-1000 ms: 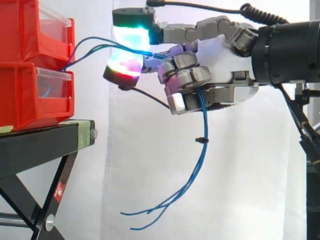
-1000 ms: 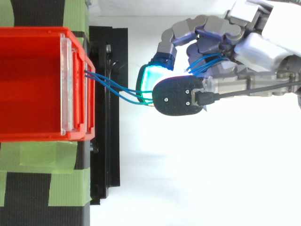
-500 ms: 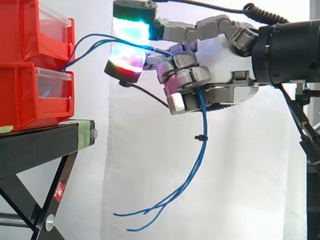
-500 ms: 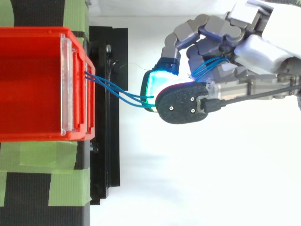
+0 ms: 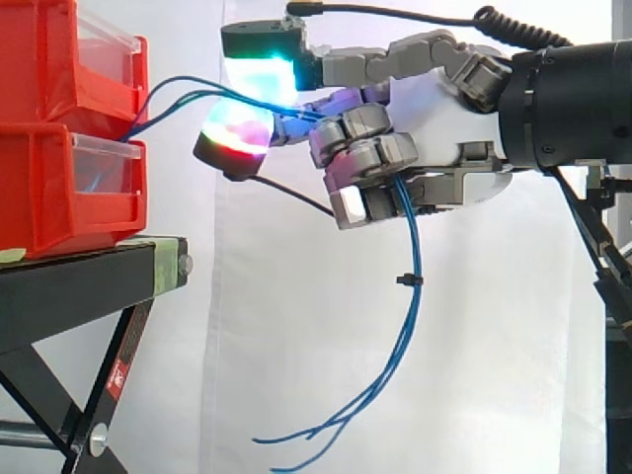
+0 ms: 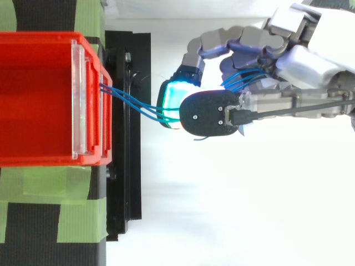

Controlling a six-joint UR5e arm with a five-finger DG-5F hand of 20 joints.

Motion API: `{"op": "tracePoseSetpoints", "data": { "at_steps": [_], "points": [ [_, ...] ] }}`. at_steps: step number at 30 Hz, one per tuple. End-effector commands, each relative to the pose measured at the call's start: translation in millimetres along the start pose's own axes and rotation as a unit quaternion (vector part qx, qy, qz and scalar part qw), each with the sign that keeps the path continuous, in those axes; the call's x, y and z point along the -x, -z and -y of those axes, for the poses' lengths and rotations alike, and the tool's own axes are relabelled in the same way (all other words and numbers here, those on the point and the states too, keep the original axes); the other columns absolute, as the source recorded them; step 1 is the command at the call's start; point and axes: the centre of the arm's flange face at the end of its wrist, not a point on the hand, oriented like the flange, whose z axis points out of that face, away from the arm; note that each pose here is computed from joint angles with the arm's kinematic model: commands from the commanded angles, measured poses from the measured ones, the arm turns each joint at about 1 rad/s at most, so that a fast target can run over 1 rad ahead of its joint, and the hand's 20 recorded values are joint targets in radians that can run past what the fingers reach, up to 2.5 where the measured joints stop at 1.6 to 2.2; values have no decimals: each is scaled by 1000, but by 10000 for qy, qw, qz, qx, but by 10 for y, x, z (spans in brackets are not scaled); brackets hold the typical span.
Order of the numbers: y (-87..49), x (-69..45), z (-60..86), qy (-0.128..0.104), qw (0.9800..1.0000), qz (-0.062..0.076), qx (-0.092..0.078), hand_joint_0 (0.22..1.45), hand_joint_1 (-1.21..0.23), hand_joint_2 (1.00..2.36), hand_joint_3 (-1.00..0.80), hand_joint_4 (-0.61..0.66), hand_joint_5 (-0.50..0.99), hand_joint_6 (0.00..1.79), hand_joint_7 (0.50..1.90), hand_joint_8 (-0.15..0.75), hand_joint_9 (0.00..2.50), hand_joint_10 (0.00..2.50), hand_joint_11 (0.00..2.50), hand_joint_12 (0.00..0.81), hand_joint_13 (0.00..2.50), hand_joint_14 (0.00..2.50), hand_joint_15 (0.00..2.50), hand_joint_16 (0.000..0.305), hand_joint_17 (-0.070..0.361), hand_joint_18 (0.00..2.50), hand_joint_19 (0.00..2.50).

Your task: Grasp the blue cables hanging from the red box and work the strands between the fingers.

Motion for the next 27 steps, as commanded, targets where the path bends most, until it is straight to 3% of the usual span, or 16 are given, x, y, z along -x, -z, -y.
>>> {"op": "tracePoseSetpoints", "data": {
  "at_steps": [1,5,8,9,11,12,14,16,19,20,22,23,24,25,26,27],
  "points": [
    [3,-1,-1,3,10000,-3,-6,1098,-551,1007,-11,92,515,0,1418,412,652,2500,2417,506,1006,2500,1570,57,128,1265,829],
    [-2,7,-6,3,10000,4,-7,1132,-567,1011,-85,87,555,6,1466,412,652,2500,2417,506,1006,2500,1570,57,128,1265,829],
    [4,0,0,8,10000,-4,-12,1127,-637,1014,-51,107,378,432,1283,412,652,2500,2417,506,1006,2500,1570,57,128,1265,829],
    [3,-1,-1,3,10000,-3,-6,1084,-719,1012,-26,92,197,817,1107,412,652,2500,2417,506,1006,2500,1570,57,128,1265,829],
    [0,8,0,3,10000,4,-7,1027,-752,1013,-20,98,81,1024,1021,412,652,2500,2417,506,1006,2500,1570,57,128,1265,829],
    [4,0,0,8,10000,-4,-12,968,-777,1013,-140,100,-4,1198,978,412,652,2500,2417,506,1006,2500,1570,57,128,1265,829],
    [3,-1,-1,3,10000,-3,-6,912,-789,1015,-356,81,-57,1277,1016,412,652,2500,2417,506,1006,2500,1570,57,128,1265,829],
    [3,1,-1,3,10000,4,-7,910,-789,1015,-424,69,-66,1395,982,412,652,2500,2417,506,1006,2500,1570,57,128,1265,829],
    [1,10,1,8,10000,11,-13,1024,-788,1005,-15,-11,-64,1445,1001,412,652,2500,2417,506,1006,2500,1570,57,128,1265,829],
    [0,9,0,3,10000,12,-7,1070,-721,1131,12,-1,-47,1437,996,412,652,2500,2417,506,1006,2500,1570,57,128,1265,829],
    [2,-1,8,8,10000,4,-13,1112,-634,1082,75,45,60,1328,1025,412,652,2500,2417,506,1006,2500,1570,57,128,1265,829],
    [3,1,-1,3,10000,4,-7,1002,-597,1301,-57,96,86,1297,1011,412,652,2500,2417,506,1006,2500,1570,57,128,1265,829],
    [3,1,-1,3,10000,4,-7,898,-560,1439,-185,143,197,929,1115,412,652,2500,2417,506,1006,2500,1570,57,128,1265,829],
    [4,2,1,8,10000,4,-13,857,-547,1481,-234,164,261,637,1207,412,652,2500,2417,506,1006,2500,1570,57,128,1265,829],
    [0,9,0,3,10000,12,-7,890,-549,1168,-239,219,361,327,1272,412,652,2500,2417,506,1006,2500,1570,57,128,1265,829],
    [3,1,-1,3,10000,4,-7,949,-559,1000,-239,218,453,52,1385,412,652,2500,2417,506,1006,2500,1570,57,128,1265,829]
  ]
}}
